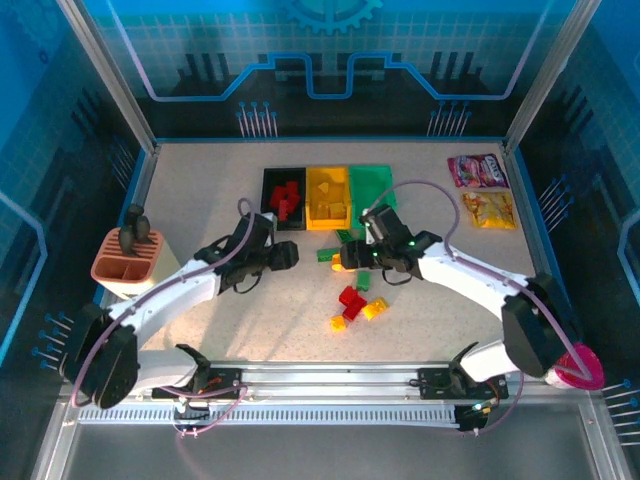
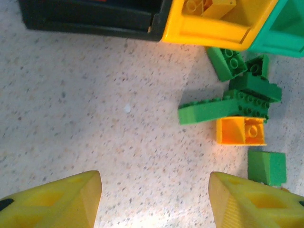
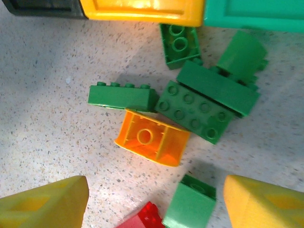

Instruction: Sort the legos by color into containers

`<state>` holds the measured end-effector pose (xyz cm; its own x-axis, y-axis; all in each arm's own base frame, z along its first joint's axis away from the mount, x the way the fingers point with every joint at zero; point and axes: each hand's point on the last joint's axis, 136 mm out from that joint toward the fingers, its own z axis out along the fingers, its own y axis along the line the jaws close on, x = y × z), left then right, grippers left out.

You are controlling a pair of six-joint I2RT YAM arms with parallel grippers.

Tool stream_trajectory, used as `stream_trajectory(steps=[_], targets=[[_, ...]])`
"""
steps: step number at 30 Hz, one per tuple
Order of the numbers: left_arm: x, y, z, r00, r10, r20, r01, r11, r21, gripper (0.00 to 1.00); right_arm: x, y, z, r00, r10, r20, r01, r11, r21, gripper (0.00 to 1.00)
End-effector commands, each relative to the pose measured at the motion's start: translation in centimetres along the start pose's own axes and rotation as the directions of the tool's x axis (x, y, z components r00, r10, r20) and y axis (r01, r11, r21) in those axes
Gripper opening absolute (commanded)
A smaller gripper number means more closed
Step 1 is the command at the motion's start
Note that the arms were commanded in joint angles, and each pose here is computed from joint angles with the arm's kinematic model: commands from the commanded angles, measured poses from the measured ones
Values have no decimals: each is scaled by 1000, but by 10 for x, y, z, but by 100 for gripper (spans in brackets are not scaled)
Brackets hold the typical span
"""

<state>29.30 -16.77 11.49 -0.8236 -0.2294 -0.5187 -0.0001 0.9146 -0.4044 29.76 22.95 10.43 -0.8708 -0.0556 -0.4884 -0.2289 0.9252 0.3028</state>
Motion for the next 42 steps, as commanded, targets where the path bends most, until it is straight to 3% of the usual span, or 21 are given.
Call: stream_trajectory(steps=[1, 8, 20, 32, 42], targets=[[8, 11, -8, 999, -35, 40, 36, 999, -13, 62, 4, 10, 13, 998, 10, -63, -9, 1000, 16, 75], [35, 39, -17, 996, -72, 49, 74, 996, -49, 62, 11, 8, 41, 991, 10, -133, 8, 991, 134, 76], [40, 50, -22, 995, -70, 75, 75, 995, -71, 62, 16, 6, 66, 984, -12, -176, 61, 959, 276, 74], [42, 56, -23, 994, -64, 85, 71, 994, -88, 61, 17, 16, 60, 977, -89, -192, 148, 935, 322, 48], [40, 55, -27, 993, -64, 96, 73, 994, -84, 61, 2, 29, 36, 983, -122, -139, 159, 942, 294, 45]])
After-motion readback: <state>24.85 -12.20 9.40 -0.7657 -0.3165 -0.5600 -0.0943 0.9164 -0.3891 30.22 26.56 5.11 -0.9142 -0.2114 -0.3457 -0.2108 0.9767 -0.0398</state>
